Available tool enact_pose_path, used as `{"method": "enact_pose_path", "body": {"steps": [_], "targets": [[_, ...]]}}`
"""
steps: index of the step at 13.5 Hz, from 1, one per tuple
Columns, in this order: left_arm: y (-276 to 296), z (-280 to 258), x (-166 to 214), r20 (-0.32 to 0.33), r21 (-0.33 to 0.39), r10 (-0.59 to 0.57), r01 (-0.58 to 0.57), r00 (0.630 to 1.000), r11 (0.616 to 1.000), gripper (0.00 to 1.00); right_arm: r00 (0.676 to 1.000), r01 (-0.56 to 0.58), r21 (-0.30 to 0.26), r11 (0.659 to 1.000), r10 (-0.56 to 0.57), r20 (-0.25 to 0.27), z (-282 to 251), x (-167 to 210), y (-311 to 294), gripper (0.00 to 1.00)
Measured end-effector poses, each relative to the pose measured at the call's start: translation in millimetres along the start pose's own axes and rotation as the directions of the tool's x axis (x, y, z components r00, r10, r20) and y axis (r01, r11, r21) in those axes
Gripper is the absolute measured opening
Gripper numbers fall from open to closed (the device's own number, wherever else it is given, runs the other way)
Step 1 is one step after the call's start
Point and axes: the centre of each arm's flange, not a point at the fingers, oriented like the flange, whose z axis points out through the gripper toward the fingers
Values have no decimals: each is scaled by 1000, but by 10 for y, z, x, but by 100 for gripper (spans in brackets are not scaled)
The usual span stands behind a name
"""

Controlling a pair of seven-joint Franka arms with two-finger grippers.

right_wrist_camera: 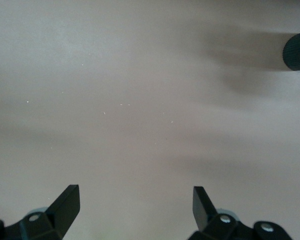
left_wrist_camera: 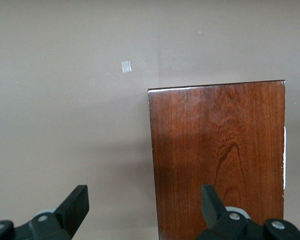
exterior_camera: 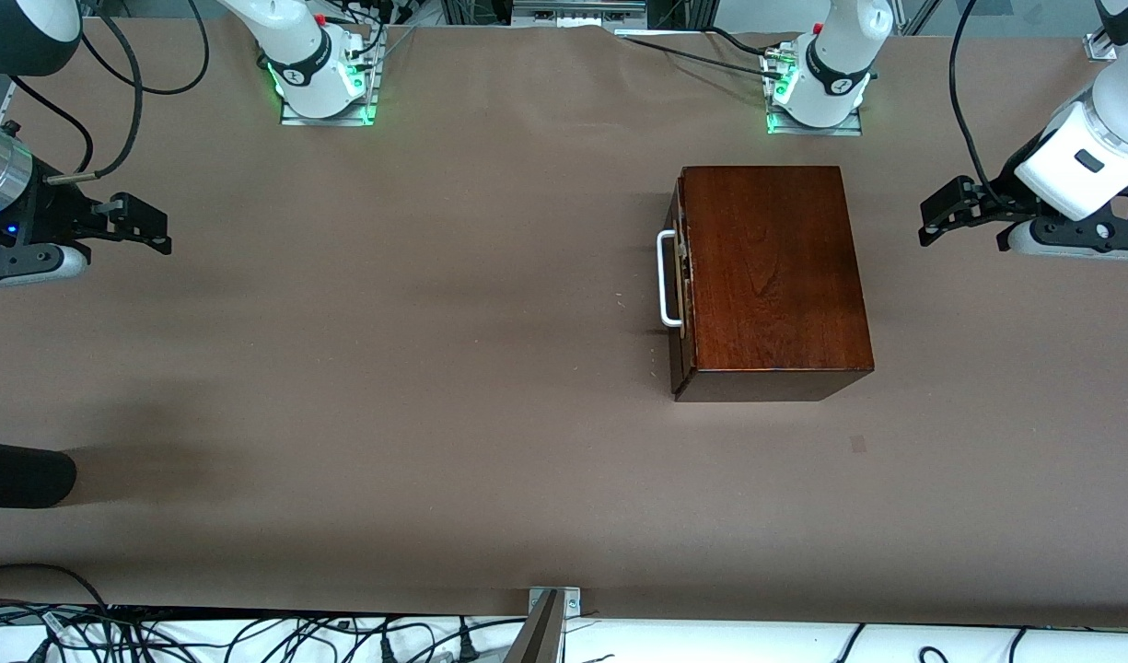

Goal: Open drawer, take yellow block, close drawer
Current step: 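Move the left gripper toward the white handle of the wooden box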

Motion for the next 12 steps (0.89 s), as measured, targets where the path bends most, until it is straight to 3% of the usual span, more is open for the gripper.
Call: {"method": "enact_pose_path", "body": {"steps": [12], "targets": [[39,31,-16,42,40,15,-17,999,999,100,1000,4,0,1000,-4,-1,-7,3,-20,100]]}}
